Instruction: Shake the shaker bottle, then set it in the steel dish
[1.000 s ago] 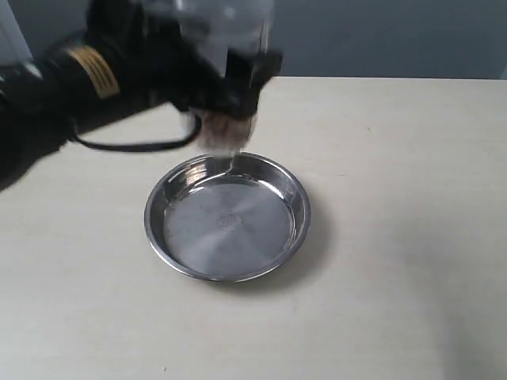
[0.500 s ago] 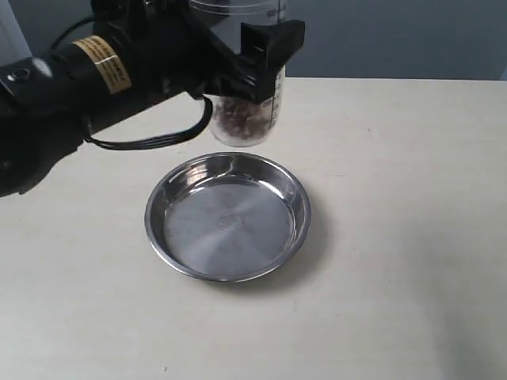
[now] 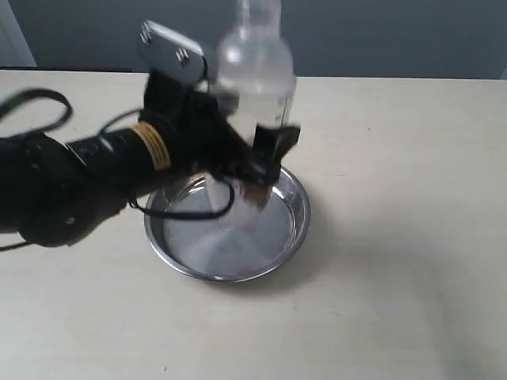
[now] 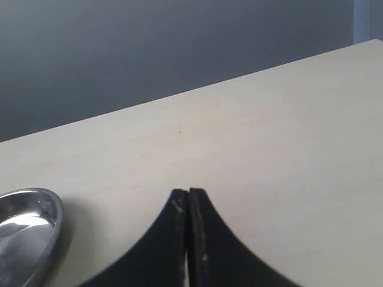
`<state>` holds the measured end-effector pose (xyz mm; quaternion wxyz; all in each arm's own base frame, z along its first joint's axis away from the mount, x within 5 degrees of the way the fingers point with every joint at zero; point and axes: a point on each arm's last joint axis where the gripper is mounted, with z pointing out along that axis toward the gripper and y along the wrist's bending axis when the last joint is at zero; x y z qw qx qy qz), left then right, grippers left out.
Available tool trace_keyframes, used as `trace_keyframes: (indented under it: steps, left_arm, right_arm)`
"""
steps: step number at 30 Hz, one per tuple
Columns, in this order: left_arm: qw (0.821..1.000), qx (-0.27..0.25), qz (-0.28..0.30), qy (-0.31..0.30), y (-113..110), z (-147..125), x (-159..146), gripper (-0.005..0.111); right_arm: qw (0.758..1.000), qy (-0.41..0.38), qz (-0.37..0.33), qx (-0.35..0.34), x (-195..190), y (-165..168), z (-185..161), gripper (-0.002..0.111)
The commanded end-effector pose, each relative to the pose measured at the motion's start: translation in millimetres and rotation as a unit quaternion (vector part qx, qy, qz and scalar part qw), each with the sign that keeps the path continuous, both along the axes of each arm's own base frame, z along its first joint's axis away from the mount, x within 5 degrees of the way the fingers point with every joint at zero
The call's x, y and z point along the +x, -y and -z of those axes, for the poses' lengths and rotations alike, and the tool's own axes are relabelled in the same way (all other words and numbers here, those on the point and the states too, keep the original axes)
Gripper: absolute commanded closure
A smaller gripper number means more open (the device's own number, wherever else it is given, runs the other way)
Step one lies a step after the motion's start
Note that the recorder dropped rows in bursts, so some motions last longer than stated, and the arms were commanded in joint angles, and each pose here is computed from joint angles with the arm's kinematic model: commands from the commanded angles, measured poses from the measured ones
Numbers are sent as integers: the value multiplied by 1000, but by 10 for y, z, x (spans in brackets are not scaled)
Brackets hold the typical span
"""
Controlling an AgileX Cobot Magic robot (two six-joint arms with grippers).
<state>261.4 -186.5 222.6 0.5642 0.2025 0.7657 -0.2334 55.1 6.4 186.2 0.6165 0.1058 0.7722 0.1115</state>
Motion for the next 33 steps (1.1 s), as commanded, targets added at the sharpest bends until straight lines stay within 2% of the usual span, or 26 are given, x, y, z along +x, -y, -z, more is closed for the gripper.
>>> trace_keyframes:
  steps: [1,3,5,7,8,9,12,13,14,15,16,18,19,21,23,25,27,28,29,30,31,33]
  left_arm:
    - [994,-58,35,91,56,-564,-140,106]
    - [990,-52,42,123,35,-699,-196,106]
    - [997,-7,13,72,5,-320,-93,106]
    - [998,-12,-55,-12,-72,72,56,106]
    - [998,-20,-62,-18,-74,77,66,106]
    - [998,-31,-48,8,-53,-56,40,106]
    - [986,-36,38,158,4,-787,-187,106]
    - [984,-36,40,169,-30,-905,-238,106]
    - [988,-38,29,149,-51,-860,-235,106]
    - [994,-24,18,106,-55,-636,-199,106]
    - [998,3,9,57,-51,-301,-156,106]
    - [1000,11,-26,-12,-76,184,-76,106]
    - [999,0,-36,-25,-76,245,-62,106]
    - [1000,-18,-6,10,-37,27,-111,106]
    - [994,-38,39,97,-7,-449,-246,106]
    - [987,-60,46,140,-53,-730,-353,106]
    - [992,-45,36,110,-58,-551,-320,106]
    - [996,-26,21,79,-57,-333,-259,106]
    - [999,-25,-2,44,-64,-140,-187,106]
    - [999,-36,-21,25,-74,-69,-143,106]
    - [998,-57,-21,26,-65,-124,-140,106]
    - [990,-85,42,109,-7,-518,-299,106]
  right_arm:
    - [1000,7,3,-3,-1,5,-9,109]
    - [1000,7,3,-3,-1,5,-9,109]
    - [1000,7,3,-3,-1,5,-9,109]
    - [1000,7,3,-3,-1,5,-9,109]
    - [1000,7,3,-3,-1,5,-9,109]
    - [1000,7,3,-3,-1,5,-9,109]
    - [1000,7,3,-3,-1,5,-9,109]
    - [1000,7,3,-3,-1,5,-9,109]
    - [1000,7,3,-3,-1,5,-9,109]
    - [1000,7,3,-3,-1,5,-9,109]
    - [1000,7,3,-3,-1,5,-9,109]
    - [1000,7,3,-3,-1,5,-9,109]
    - [1000,7,3,-3,-1,5,-9,109]
    - [1000,7,3,-3,-1,5,-9,109]
    - [1000,7,3,-3,-1,5,-9,109]
    - [1000,7,3,-3,-1,5,-9,109]
    - [1000,7,3,-3,-1,5,-9,109]
    - [1000,7,3,-3,-1,5,-9,109]
    - [1000,7,3,-3,-1,5,-9,109]
    - [1000,7,3,-3,-1,5,-9,109]
    - [1000,7,3,-3,-1,5,-9,109]
    - [1000,7,3,-3,-1,5,-9,109]
